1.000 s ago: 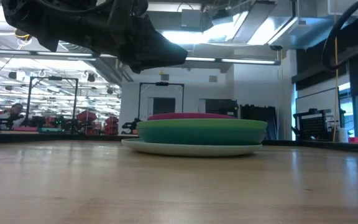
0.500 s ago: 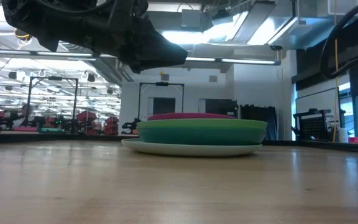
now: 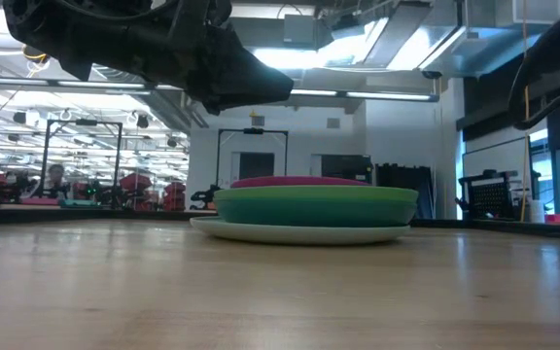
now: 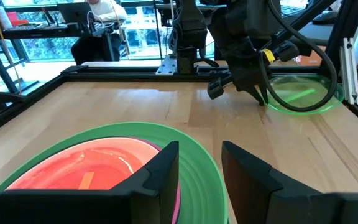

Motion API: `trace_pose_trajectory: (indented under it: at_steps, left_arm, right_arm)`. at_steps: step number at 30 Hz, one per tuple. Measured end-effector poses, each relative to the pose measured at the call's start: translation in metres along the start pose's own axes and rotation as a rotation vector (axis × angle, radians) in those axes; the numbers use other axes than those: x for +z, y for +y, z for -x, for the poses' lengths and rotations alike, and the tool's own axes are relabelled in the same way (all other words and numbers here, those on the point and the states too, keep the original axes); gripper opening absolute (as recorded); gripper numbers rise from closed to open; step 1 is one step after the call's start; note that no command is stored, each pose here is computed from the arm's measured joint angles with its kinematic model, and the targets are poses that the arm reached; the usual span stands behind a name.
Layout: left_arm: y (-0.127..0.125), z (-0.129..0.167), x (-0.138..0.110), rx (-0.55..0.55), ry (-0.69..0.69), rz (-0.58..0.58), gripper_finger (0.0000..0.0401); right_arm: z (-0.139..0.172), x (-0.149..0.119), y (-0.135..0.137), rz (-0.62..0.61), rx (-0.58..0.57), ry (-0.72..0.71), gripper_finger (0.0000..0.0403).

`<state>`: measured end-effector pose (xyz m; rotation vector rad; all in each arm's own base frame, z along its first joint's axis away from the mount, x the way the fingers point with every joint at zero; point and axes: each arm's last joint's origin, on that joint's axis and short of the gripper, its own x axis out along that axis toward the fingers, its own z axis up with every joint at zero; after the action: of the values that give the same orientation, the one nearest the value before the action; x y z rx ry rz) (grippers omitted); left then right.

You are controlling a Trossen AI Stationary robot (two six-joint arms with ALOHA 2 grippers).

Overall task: Stack plastic plates
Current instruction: Stack the light green plate on top of the orange plate

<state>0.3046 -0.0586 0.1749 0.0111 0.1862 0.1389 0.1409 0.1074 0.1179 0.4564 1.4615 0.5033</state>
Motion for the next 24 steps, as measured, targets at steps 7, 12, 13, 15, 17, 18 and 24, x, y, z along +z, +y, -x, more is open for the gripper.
trace_pose_trajectory:
  at_steps: [7,12,13,15,17,18,24]
  left_arm:
    - [0.000,0.000,0.000,0.000,-0.001,0.000,0.0115]
    - [0.000,0.000,0.000,0.000,-0.002,0.000,0.0115]
    - [0.000,0.000,0.000,0.000,-0.002,0.001,0.0115]
    - [0.000,0.000,0.000,0.000,-0.002,0.000,0.0115]
    - [0.000,0.000,0.000,0.000,-0.001,0.000,0.0115]
    - [0.000,0.000,0.000,0.000,-0.001,0.000,0.0115]
    - [0.000,0.000,0.000,-0.006,0.001,-0.001,0.0115]
  right_arm:
    - [0.009,0.009,-0.002,-0.017,0.031,-0.025,0.0002]
    - [0.031,0.025,0.001,0.021,0.022,-0.083,0.0001]
    - [0.036,0.029,0.002,0.027,0.013,-0.097,0.0001]
    - [0.048,0.037,0.003,0.036,-0.013,-0.126,0.0002]
    - [0.060,0.043,0.002,0.052,-0.039,-0.149,0.0001]
    - [0.066,0.047,0.003,0.061,-0.053,-0.168,0.0001]
    - [0.101,0.070,-0.001,0.044,-0.105,-0.307,0.0001]
